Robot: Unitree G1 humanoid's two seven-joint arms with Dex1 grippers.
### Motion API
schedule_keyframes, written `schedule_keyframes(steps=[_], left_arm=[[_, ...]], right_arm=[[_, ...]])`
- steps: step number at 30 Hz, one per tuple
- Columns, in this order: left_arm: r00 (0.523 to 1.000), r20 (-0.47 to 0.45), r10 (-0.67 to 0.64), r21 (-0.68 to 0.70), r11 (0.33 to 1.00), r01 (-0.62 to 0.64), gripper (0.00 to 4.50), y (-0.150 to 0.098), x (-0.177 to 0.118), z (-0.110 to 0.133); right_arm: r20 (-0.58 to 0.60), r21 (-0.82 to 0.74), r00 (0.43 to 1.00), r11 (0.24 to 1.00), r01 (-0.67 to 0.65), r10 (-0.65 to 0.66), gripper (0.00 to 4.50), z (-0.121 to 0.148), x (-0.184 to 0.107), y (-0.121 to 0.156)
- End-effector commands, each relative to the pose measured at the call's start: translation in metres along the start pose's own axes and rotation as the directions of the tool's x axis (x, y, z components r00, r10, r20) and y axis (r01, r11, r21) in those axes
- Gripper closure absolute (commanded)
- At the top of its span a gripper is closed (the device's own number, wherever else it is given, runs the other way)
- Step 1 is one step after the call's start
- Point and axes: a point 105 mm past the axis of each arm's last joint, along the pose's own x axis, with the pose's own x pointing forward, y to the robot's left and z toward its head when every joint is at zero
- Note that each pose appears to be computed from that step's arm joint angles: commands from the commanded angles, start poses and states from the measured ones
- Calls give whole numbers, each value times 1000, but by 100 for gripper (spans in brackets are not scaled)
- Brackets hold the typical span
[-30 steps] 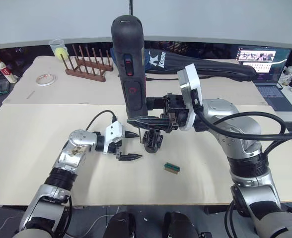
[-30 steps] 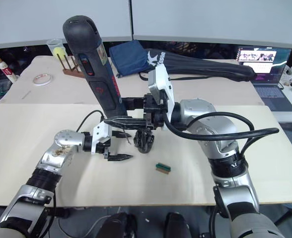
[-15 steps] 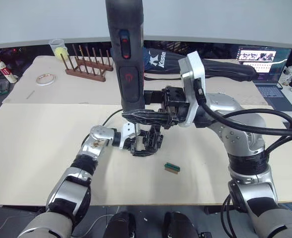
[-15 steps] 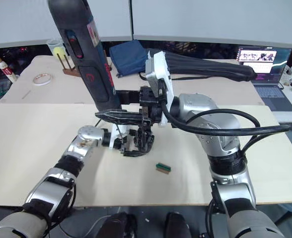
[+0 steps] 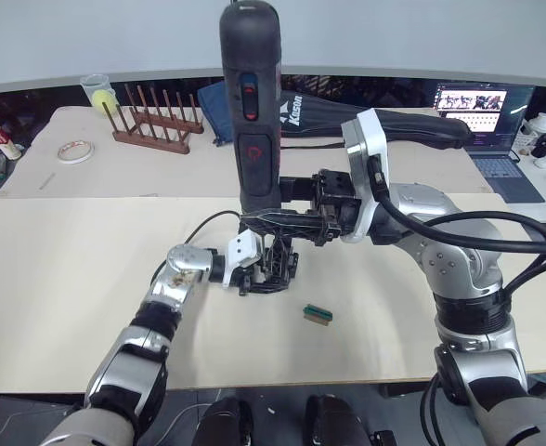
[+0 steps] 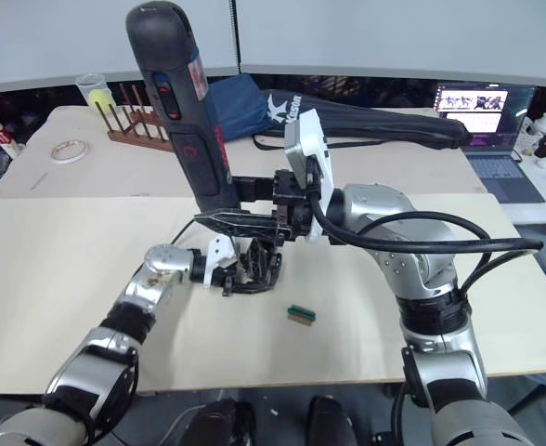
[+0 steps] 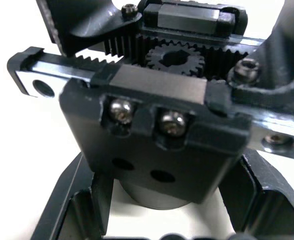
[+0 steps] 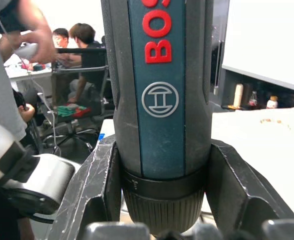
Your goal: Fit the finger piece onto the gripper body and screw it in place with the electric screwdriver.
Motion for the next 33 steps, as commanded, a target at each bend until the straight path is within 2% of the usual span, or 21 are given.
schedule_keyframes(steps=[1, 4, 8, 10, 13, 16, 20, 23, 28, 33], left_arm=[[990, 33, 137, 6, 990, -138, 217, 1, 5, 24], [979, 29, 201, -45, 979, -200, 217, -4, 10, 26], [971, -2, 240, -88, 967, -239, 217, -8, 14, 17], [971, -4, 239, -90, 967, -239, 105, -9, 12, 16], [977, -3, 215, -86, 973, -214, 0, -13, 7, 17], [982, -13, 190, -69, 979, -190, 0, -15, 0, 17], [998, -3, 59, -15, 998, -59, 0, -23, -15, 19], [1000, 2, 5, 9, 1000, -5, 0, -24, -17, 18], [1000, 3, 5, 17, 1000, -5, 0, -12, -8, 13], [1000, 20, 11, 17, 1000, -11, 0, -10, -2, 14]], right_arm=[[58, -101, 998, 995, -13, 19, 256, 22, -2, 7], [61, -98, 998, 995, -17, 23, 256, 22, -2, 8], [62, -89, 998, 996, -28, 33, 256, 21, -1, 10], [61, -88, 997, 996, -31, 36, 256, 20, -1, 10], [59, -87, 997, 996, -35, 40, 256, 20, -1, 11], [54, -86, 998, 996, -38, 42, 256, 19, -1, 11], [48, -84, 998, 996, -39, 44, 256, 18, -2, 11], [44, -83, 998, 996, -39, 43, 256, 17, -3, 10], [26, -89, 999, 995, -38, 40, 256, 14, -5, 10], [15, -97, 999, 995, -30, 31, 256, 16, -5, 10]])
